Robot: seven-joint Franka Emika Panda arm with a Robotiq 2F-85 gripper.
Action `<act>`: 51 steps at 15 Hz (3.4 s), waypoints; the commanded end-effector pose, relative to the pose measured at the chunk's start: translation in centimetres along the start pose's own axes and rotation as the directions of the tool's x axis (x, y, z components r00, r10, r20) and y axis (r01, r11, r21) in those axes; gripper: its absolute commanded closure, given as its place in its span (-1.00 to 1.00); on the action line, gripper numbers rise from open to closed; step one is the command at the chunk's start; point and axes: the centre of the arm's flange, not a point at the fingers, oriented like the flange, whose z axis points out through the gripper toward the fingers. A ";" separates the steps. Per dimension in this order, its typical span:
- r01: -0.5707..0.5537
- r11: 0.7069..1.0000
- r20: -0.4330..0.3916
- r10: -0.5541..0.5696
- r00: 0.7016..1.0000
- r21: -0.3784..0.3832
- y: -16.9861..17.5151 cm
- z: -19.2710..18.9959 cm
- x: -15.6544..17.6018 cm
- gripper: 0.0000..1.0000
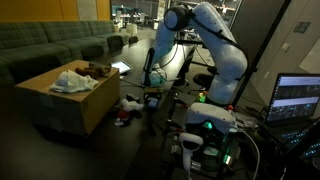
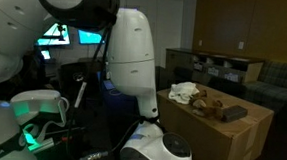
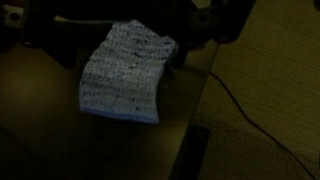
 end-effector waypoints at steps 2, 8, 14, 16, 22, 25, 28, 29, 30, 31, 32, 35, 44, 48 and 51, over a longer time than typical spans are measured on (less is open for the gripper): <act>-0.028 1.000 -0.028 0.028 0.999 0.002 -0.7 1.2 1.2 -1.00; -0.018 1.000 -0.025 0.018 1.000 0.001 -0.8 1.7 1.3 -0.65; 0.008 1.000 -0.039 -0.007 0.999 0.013 -1.7 1.0 1.3 0.43; 0.013 1.000 -0.041 -0.012 0.999 0.017 -1.9 0.6 1.2 0.73; 0.068 0.997 -0.043 -0.066 0.997 0.025 -3.0 -1.7 -0.1 0.98; 0.152 0.988 -0.032 -0.151 0.988 0.013 -4.1 -4.3 -1.7 0.95; 0.246 0.969 -0.029 -0.247 0.969 -0.018 -5.2 -7.5 -3.7 0.95; 0.270 0.962 -0.030 -0.271 0.962 -0.030 -5.4 -8.8 -4.2 0.95; 0.295 0.954 -0.038 -0.297 0.954 -0.047 -5.7 -10.1 -4.9 0.95; 0.323 0.945 -0.043 -0.326 0.944 -0.058 -5.7 -11.6 -5.6 0.95; 0.348 0.934 -0.057 -0.353 0.934 -0.079 -5.9 -13.2 -6.3 0.95; 0.413 0.900 -0.120 -0.429 0.895 -0.137 -6.6 -18.4 -8.5 0.95; 0.555 0.782 -0.347 -0.623 0.701 -0.283 -13.2 -32.9 -15.8 0.95; 0.612 0.737 -0.427 -0.670 0.607 -0.286 -18.0 -37.7 -20.0 0.95; 0.674 0.689 -0.453 -0.707 0.542 -0.268 -22.6 -39.0 -22.8 0.95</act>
